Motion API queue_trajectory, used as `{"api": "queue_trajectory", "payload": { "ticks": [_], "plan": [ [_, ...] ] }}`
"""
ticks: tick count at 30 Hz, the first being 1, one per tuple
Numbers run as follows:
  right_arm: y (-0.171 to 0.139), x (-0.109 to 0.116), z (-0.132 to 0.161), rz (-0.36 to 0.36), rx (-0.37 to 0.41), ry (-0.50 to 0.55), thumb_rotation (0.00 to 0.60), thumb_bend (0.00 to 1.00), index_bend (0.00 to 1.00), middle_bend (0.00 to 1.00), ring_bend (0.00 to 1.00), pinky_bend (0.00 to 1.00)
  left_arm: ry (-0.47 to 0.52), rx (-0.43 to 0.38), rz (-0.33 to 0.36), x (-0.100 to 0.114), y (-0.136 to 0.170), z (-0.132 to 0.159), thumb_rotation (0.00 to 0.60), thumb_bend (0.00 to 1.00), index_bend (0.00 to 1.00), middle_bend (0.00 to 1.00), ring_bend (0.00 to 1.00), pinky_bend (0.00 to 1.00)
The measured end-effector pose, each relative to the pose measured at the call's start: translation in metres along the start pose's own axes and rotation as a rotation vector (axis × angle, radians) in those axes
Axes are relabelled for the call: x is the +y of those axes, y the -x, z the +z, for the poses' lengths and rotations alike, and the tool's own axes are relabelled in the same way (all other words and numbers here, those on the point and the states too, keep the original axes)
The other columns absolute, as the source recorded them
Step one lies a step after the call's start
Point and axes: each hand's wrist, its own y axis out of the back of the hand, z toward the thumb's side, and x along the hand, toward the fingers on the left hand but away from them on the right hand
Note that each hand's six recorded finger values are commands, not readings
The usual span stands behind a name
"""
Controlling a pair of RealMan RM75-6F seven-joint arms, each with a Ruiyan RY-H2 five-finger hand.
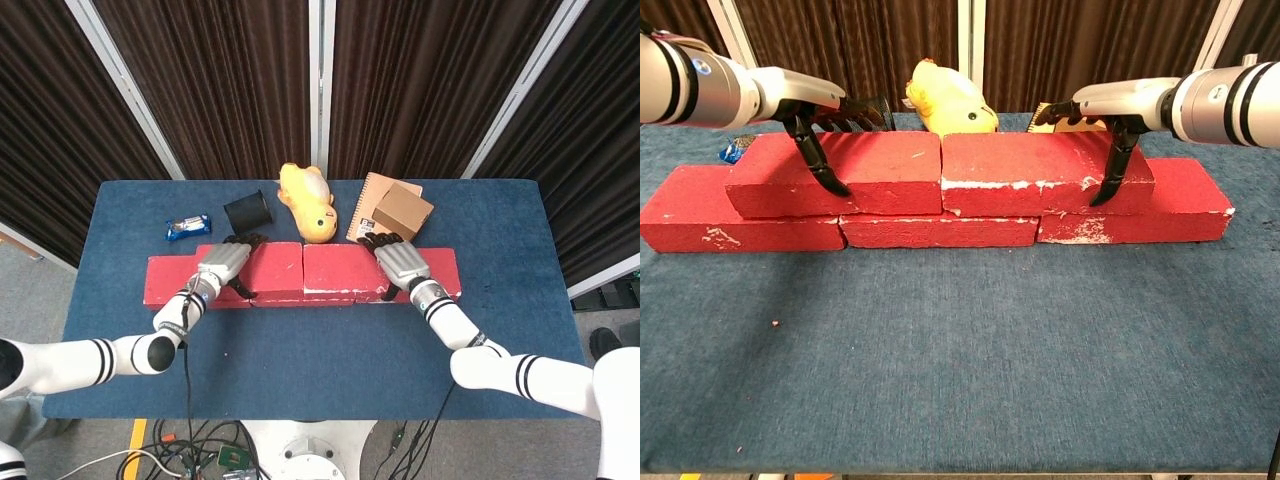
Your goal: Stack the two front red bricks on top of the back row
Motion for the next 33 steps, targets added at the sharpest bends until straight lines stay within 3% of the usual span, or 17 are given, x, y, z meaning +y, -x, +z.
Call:
{"api": "queue_trajectory", "payload": {
  "ticks": [11, 16, 20, 26, 29, 33],
  "plan": [
    [-0.023, 0.018, -0.002, -0.058, 0.011, 0.008, 0.600, 0.00, 0.00, 0.00, 0.00, 0.00, -0.046, -0.022, 0.016, 0.015, 0.027, 0.015, 0.600, 0.12, 0.01, 0.00, 0.00, 0.00],
    [-0.049, 0.035, -0.013, -0.125, -0.006, 0.026, 0.600, 0.00, 0.00, 0.00, 0.00, 0.00, -0.071, -0.026, 0.086, 0.033, 0.048, 0.019, 0.600, 0.10, 0.01, 0.00, 0.00, 0.00],
    [-0.080, 0.045, -0.031, -0.206, -0.038, 0.042, 0.600, 0.00, 0.00, 0.00, 0.00, 0.00, -0.093, -0.013, 0.212, 0.049, 0.069, 0.011, 0.600, 0.07, 0.01, 0.00, 0.00, 0.00],
    [-0.142, 0.038, -0.067, -0.353, -0.129, 0.043, 0.600, 0.00, 0.00, 0.00, 0.00, 0.00, -0.124, 0.053, 0.490, 0.061, 0.126, -0.030, 0.600, 0.04, 0.01, 0.00, 0.00, 0.00],
    [-0.179, 0.020, -0.087, -0.414, -0.201, 0.052, 0.600, 0.00, 0.00, 0.00, 0.00, 0.00, -0.118, 0.127, 0.606, 0.046, 0.166, -0.065, 0.600, 0.03, 0.01, 0.00, 0.00, 0.00],
    [-0.226, -0.021, -0.107, -0.452, -0.308, 0.093, 0.600, 0.00, 0.00, 0.00, 0.00, 0.00, -0.089, 0.236, 0.689, -0.003, 0.221, -0.106, 0.600, 0.02, 0.01, 0.00, 0.00, 0.00]
  ]
}}
